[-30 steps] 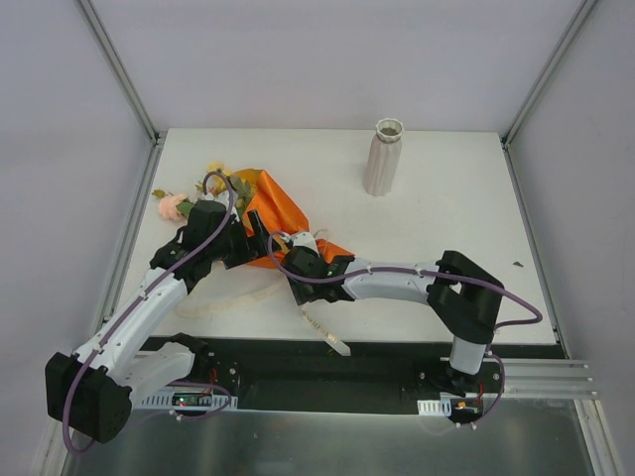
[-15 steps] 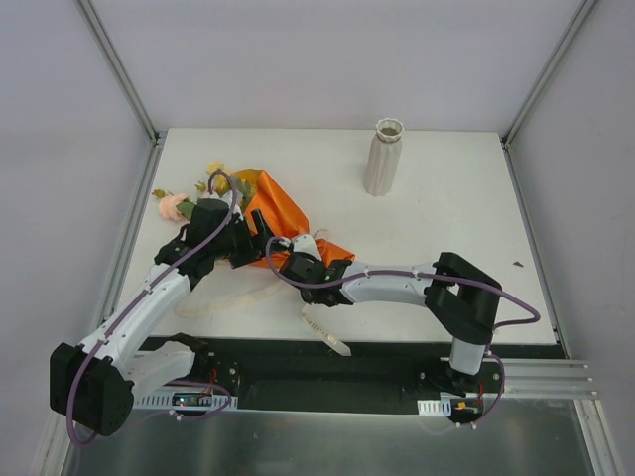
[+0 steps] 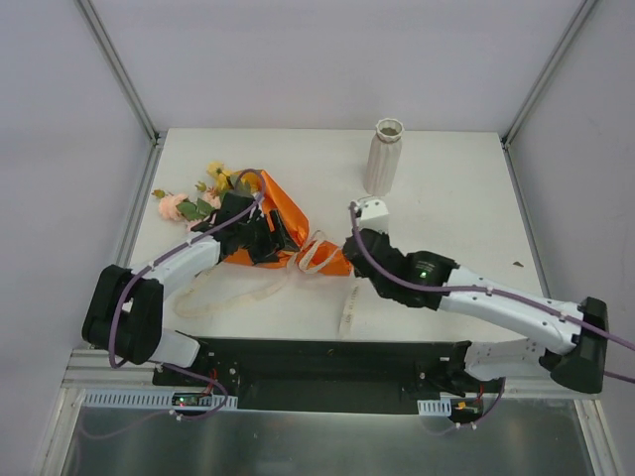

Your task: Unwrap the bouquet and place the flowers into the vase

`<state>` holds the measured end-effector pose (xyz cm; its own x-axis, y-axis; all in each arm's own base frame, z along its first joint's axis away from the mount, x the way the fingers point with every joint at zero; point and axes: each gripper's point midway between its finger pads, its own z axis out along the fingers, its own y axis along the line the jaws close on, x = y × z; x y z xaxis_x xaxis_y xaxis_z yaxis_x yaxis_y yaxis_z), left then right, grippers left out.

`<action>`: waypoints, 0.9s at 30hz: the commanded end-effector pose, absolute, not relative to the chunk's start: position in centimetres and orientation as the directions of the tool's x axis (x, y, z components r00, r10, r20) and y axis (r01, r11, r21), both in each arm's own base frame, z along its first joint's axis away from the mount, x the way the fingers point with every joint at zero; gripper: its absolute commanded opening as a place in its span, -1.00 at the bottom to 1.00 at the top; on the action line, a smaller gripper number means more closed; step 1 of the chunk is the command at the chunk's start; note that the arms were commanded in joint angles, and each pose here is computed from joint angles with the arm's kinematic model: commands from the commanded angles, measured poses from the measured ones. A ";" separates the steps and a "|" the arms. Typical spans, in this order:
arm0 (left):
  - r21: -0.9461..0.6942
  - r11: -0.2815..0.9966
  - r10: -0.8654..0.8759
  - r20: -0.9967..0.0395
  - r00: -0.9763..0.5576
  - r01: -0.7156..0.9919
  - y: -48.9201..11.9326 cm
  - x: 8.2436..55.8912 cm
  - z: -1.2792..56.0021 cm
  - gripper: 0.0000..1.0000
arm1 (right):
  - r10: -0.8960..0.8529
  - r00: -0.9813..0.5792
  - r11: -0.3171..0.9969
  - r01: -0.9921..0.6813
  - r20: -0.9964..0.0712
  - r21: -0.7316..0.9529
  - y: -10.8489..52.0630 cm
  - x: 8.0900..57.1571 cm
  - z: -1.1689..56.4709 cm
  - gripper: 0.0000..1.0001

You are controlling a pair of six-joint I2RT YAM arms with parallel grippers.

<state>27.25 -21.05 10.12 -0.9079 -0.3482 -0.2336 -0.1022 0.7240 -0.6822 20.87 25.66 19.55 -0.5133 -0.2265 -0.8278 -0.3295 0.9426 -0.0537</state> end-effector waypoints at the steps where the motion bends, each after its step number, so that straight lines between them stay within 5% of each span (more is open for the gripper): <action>1: -0.662 0.738 -0.414 -0.294 -0.862 -0.129 -20.7 30.2 10.2 0.36 | -0.171 -0.476 0.974 -0.215 -0.863 -0.075 20.9 22.7 22.6 -0.99; 12: -0.626 0.764 -0.421 -0.300 -0.856 -0.156 -19.7 29.4 7.4 0.11 | -0.168 -0.599 0.986 -0.095 -0.783 -0.139 14.6 28.2 19.1 -0.99; 14: -0.623 0.770 -0.408 -0.312 -0.858 -0.140 -19.6 29.2 7.5 0.05 | -0.217 -0.630 0.976 -0.149 -0.746 -0.157 15.4 28.6 18.3 -0.87; 19: -0.686 0.727 -0.364 -0.336 -0.869 -0.039 -20.6 28.1 10.2 0.00 | -0.245 -0.659 0.960 -0.269 -0.711 -0.081 20.2 29.3 18.5 -0.09; 22: -0.756 0.653 -0.371 -0.366 -0.853 0.041 -21.5 27.4 14.7 0.09 | -0.233 -0.639 0.943 -0.332 -0.733 -0.011 24.2 29.4 19.8 0.06; 27: -0.773 0.634 -0.444 -0.386 -0.809 0.021 -20.5 29.3 16.9 0.08 | -0.141 -0.683 0.885 -0.411 -0.717 0.218 32.8 29.7 19.3 0.01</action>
